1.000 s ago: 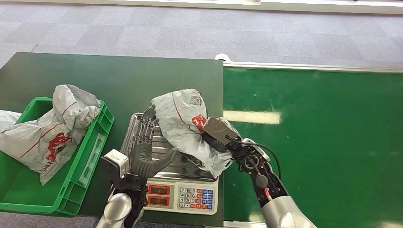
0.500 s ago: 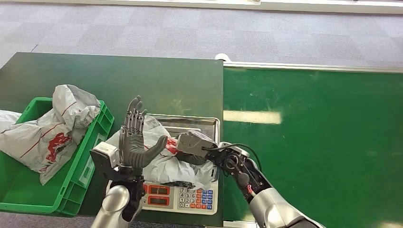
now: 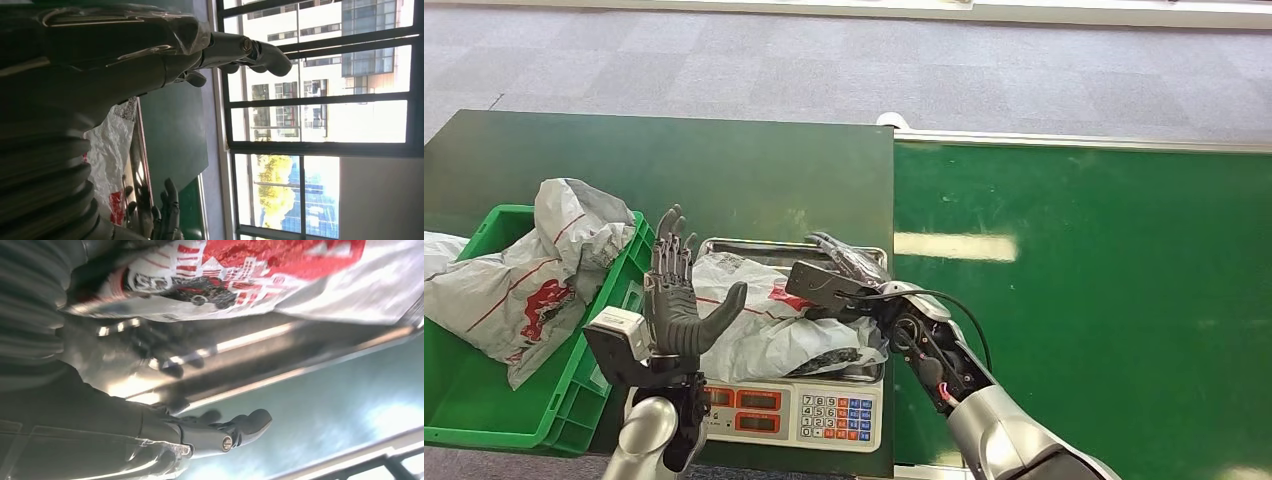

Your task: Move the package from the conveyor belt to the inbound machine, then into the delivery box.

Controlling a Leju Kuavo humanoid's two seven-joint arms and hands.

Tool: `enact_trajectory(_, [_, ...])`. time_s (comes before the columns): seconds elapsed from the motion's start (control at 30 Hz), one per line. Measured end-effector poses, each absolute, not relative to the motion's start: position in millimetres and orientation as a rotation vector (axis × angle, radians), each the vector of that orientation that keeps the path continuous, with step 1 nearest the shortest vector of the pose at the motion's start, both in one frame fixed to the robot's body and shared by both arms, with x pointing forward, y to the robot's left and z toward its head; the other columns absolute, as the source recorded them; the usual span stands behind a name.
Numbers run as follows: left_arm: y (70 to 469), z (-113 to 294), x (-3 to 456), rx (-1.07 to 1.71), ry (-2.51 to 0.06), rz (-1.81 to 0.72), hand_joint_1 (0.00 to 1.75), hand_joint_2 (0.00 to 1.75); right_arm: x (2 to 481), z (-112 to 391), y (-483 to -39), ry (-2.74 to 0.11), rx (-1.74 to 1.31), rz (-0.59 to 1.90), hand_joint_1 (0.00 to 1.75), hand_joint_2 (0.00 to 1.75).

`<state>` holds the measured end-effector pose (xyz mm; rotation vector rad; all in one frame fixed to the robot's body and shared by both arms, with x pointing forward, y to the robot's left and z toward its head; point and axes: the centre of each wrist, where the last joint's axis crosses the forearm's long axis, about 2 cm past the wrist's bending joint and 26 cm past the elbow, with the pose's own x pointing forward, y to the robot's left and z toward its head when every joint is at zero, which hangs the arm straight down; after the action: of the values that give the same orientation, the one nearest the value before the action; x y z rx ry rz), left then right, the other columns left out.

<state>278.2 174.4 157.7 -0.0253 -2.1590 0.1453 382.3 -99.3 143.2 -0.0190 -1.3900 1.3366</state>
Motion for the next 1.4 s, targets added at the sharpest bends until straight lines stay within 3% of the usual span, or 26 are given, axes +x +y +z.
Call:
enact_trajectory(0.17, [180.5, 156.2, 272.0, 0.004, -2.159, 0.151, 0.00, 1.75, 383.8, 151.8, -101.4, -1.415, -0.104, 1.336, 0.00, 1.75])
enact_trajectory(0.33, [184.4, 147.9, 255.5, 0.068, -2.147, 0.109, 0.00, 1.75, 374.1, 157.6, -110.0, -1.449, -0.421, 1.237, 0.00, 1.75])
enact_trajectory(0.47, [187.2, 140.9, 236.7, 0.086, -2.135, 0.066, 0.00, 1.75, 354.0, 173.3, -126.0, -1.607, -0.635, 0.989, 0.00, 1.75])
enact_trajectory(0.7, [186.2, 143.1, 231.0, 0.067, -2.152, 0.015, 0.00, 1.75, 327.5, 197.7, -158.8, -1.838, -0.712, 0.659, 0.00, 1.75])
enact_trajectory(0.93, [163.7, 166.8, 267.3, 0.027, -2.209, -0.321, 0.00, 1.75, 290.5, 200.5, -179.3, -2.446, -0.699, 0.037, 0.00, 1.75])
enact_trajectory(1.13, [157.0, 199.9, 307.0, 0.086, -2.276, -0.438, 0.00, 1.75, 278.6, 197.5, -160.1, -2.488, -0.620, 0.079, 0.00, 1.75])
enact_trajectory(1.4, [159.7, 211.1, 318.9, 0.106, -2.296, -0.461, 0.00, 1.75, 274.5, 194.3, -145.6, -2.492, -0.558, 0.121, 0.00, 1.75])
